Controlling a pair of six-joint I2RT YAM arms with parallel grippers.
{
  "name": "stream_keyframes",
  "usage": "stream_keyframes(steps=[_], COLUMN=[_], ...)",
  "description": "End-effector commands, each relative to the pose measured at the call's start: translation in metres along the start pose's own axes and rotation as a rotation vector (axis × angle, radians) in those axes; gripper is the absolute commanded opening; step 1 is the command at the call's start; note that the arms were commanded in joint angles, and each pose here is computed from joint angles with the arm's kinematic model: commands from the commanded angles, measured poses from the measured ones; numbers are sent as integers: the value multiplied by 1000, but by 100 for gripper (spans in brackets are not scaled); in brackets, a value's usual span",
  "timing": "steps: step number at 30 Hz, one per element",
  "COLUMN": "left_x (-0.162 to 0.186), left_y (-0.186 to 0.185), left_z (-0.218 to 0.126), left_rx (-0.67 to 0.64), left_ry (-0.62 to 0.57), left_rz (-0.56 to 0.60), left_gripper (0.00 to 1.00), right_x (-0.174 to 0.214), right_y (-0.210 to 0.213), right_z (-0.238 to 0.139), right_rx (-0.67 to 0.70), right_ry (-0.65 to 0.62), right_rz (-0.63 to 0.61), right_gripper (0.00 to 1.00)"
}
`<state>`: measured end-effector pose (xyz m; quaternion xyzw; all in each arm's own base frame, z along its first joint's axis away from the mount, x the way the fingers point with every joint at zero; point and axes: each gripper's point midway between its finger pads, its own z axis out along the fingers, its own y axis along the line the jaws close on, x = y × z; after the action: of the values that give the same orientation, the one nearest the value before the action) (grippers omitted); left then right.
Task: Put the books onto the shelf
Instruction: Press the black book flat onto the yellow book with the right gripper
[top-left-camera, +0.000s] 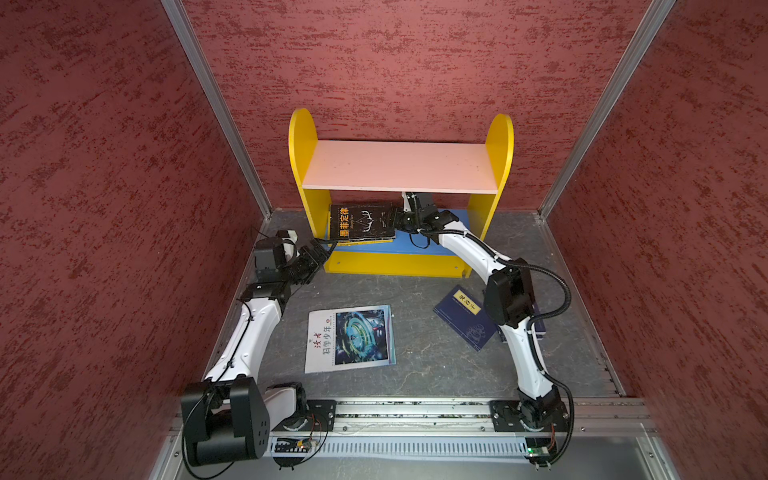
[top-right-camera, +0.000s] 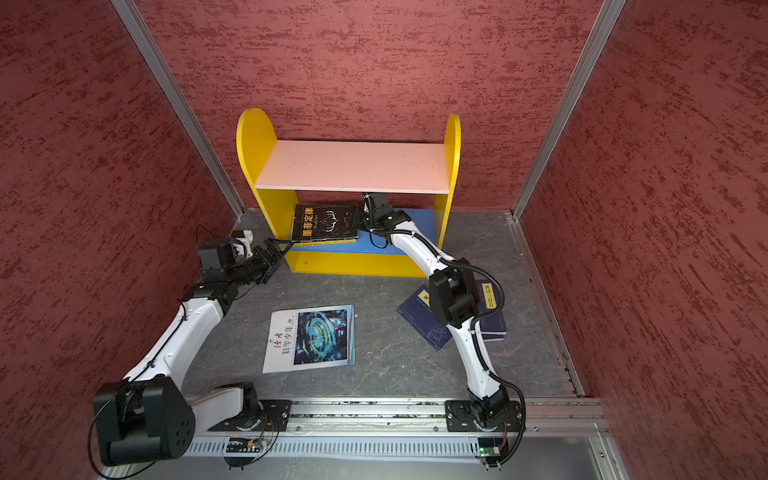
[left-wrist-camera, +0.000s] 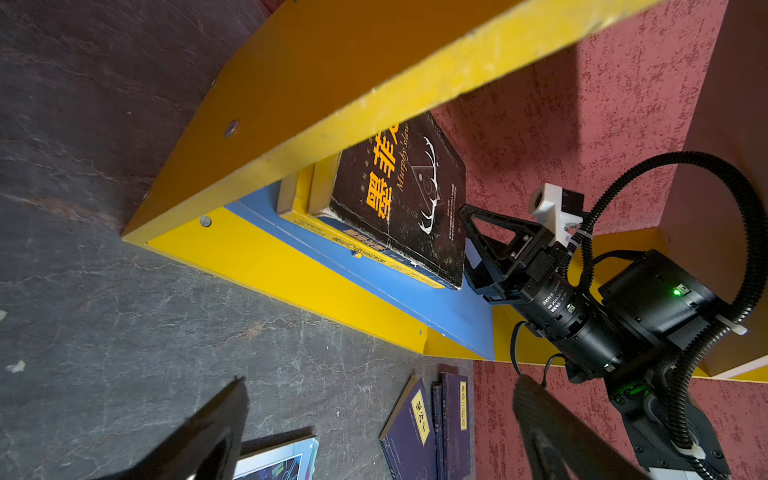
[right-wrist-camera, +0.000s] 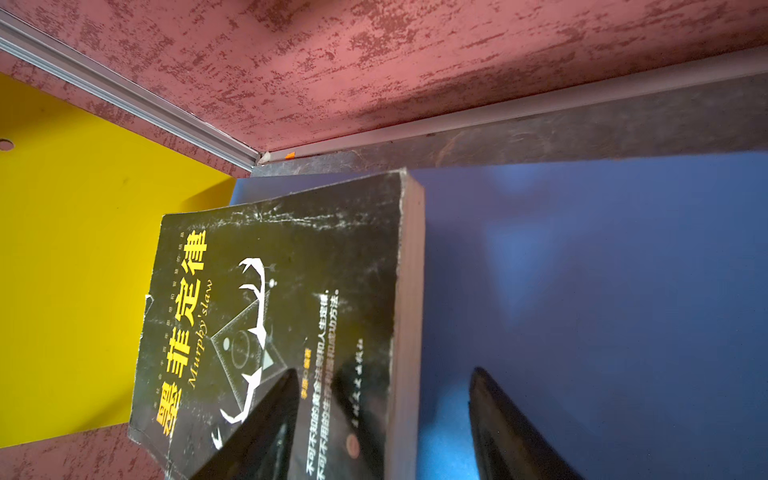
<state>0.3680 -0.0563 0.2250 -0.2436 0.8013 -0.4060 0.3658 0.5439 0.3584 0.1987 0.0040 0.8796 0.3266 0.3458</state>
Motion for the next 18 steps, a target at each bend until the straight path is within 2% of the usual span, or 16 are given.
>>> stream_keyframes(steps=[1,13,18], left_x=[-3,-19,-24], left_y=[-5,0,1], left_z=[2,0,0], left_rx=[21,-39,-48], left_ry=[-7,-68,-79], left_rz=[18,22,19], left_gripper=[99,100,100], right_x=[-13,37,41], right_y=[35,63,76], right_z=[-13,-9,-13], right_rx=[-105,-148,-174], right_ry=[-19,143,153], right_rz=[-55,-69,-48], right_gripper=[61,59,58])
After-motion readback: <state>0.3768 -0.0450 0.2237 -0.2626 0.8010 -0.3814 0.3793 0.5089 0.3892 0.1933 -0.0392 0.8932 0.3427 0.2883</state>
